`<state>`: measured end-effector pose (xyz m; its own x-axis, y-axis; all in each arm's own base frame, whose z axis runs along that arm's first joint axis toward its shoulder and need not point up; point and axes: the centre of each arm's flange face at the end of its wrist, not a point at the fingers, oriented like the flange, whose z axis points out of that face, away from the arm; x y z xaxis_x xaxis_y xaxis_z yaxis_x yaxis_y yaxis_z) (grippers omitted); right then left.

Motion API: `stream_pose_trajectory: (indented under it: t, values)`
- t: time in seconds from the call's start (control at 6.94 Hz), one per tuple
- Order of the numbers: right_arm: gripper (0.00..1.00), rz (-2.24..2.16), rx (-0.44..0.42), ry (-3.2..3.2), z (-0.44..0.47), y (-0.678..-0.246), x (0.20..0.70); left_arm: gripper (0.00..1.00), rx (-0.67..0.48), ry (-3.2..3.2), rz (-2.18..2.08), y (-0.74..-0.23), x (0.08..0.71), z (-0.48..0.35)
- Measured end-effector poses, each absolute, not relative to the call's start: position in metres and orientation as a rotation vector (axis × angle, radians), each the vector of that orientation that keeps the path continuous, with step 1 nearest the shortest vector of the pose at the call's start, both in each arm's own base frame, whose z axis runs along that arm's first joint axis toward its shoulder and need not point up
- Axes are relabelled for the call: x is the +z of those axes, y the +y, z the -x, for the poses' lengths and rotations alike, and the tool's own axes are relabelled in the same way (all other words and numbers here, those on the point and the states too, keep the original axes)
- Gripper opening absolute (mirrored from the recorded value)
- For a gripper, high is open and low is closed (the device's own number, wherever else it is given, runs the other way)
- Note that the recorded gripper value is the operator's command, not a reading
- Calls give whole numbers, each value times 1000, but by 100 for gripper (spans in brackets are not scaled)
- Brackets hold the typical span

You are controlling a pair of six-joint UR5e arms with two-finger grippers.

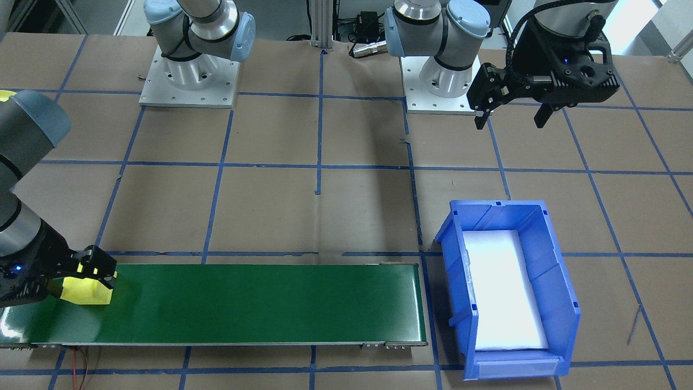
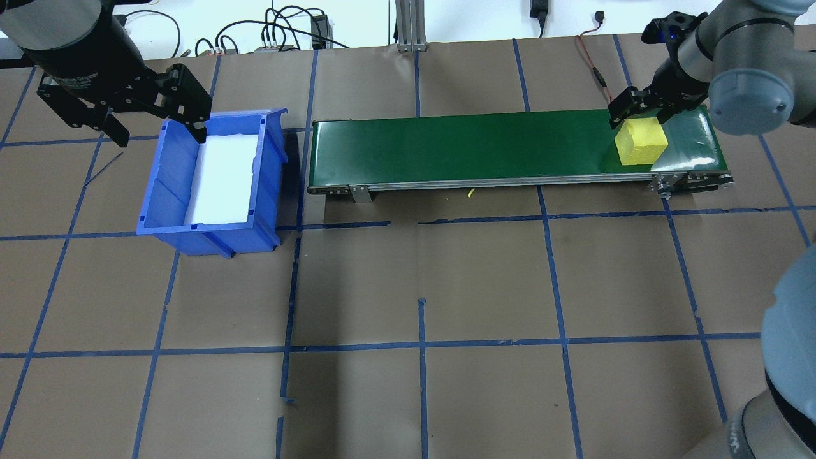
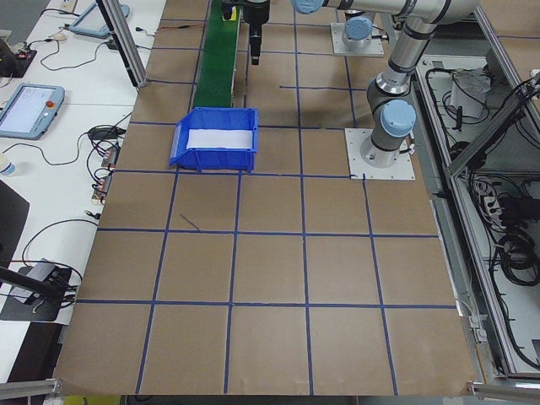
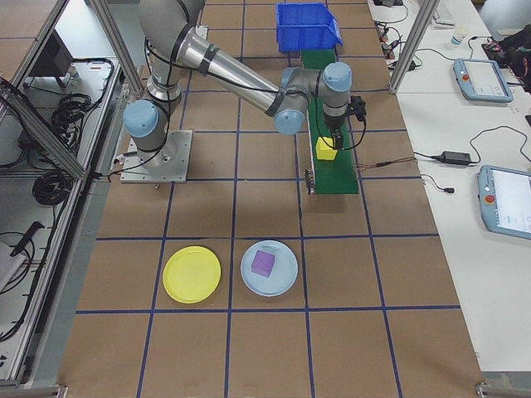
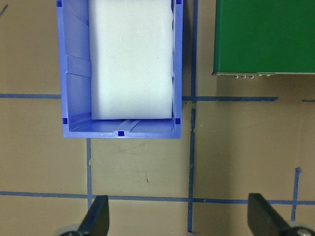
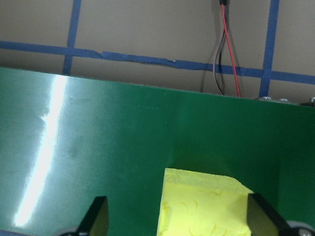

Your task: Move block left to right into plate

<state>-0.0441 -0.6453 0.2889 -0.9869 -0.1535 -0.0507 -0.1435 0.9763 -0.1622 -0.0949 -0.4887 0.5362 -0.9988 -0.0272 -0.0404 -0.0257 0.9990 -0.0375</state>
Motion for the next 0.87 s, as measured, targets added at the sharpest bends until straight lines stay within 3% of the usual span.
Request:
stream_pose_trajectory:
  t: [0.87]
  values:
    - [99,-66,-140,3203,98,-637,274,100,-61,3100,40,-489,537,94]
